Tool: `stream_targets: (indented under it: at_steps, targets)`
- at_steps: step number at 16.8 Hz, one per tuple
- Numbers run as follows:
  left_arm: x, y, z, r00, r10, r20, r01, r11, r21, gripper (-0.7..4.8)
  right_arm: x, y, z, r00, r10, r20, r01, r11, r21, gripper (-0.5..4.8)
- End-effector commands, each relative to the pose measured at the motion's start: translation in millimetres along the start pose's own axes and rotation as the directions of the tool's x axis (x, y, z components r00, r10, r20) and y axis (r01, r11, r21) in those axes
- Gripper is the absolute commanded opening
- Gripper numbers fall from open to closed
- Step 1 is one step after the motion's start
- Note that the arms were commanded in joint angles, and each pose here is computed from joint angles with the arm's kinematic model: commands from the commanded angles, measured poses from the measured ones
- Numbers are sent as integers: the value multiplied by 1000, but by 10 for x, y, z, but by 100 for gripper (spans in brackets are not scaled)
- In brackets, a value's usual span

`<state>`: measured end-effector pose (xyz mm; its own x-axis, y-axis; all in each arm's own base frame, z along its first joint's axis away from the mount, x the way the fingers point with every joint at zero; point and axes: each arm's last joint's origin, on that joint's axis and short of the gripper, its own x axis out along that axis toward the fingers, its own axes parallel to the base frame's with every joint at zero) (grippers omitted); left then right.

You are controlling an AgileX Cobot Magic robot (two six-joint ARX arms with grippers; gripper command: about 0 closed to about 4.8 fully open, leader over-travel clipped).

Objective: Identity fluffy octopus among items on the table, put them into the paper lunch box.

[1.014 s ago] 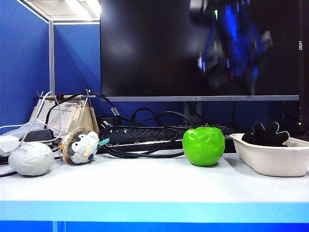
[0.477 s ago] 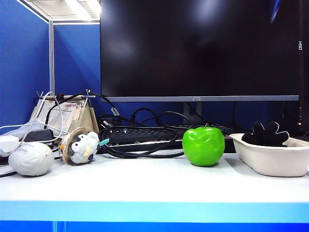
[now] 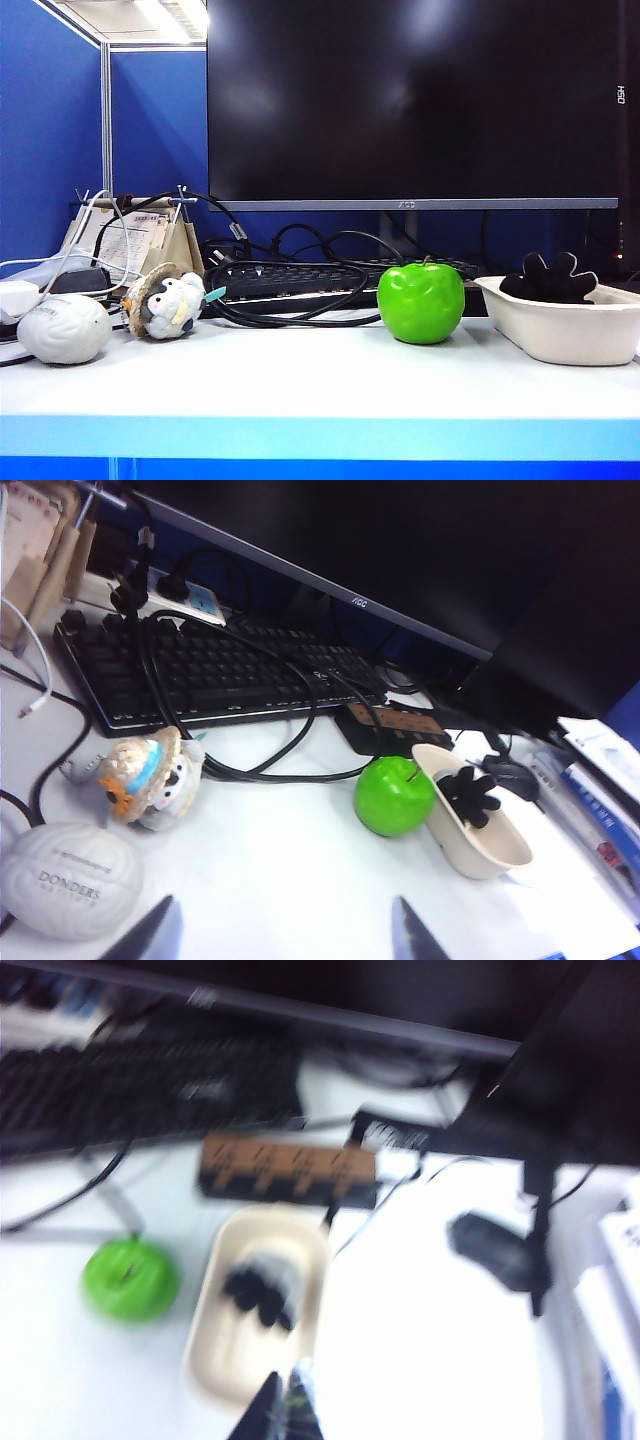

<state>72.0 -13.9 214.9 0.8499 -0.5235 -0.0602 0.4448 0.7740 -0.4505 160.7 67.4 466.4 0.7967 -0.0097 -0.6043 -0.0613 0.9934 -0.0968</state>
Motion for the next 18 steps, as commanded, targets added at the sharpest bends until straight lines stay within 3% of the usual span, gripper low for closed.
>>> stream_targets:
  at_steps: [1, 6, 9, 12, 15, 18]
  targets:
    - [-5, -14, 23, 1000, -5, 15, 4, 998, 63, 220, -164, -87, -209, 999, 32, -32, -32, 999, 13, -5]
    - [-5, -7, 26, 999, 19, 26, -20, 997, 69, 106, -386, -291, -939, 995, 75, -62, -68, 992, 108, -5]
    - [-6, 5, 33, 997, 61, 47, -65, 995, 77, 71, -488, -408, -1444, 981, 151, 124, -172, 969, 178, -5]
    - [-7, 5, 58, 993, 84, 82, -96, 984, 151, 67, -480, -438, -1844, 873, 288, 392, -355, 929, 107, -5]
    - [-9, 9, 108, 977, 134, 163, -166, 965, 202, 56, -264, -418, -2195, 818, 277, 505, -373, 923, 97, -5]
    - [-17, 14, 164, 947, 192, 258, -248, 947, 205, 56, 100, -328, -2385, 823, 216, 525, -331, 934, 133, -5]
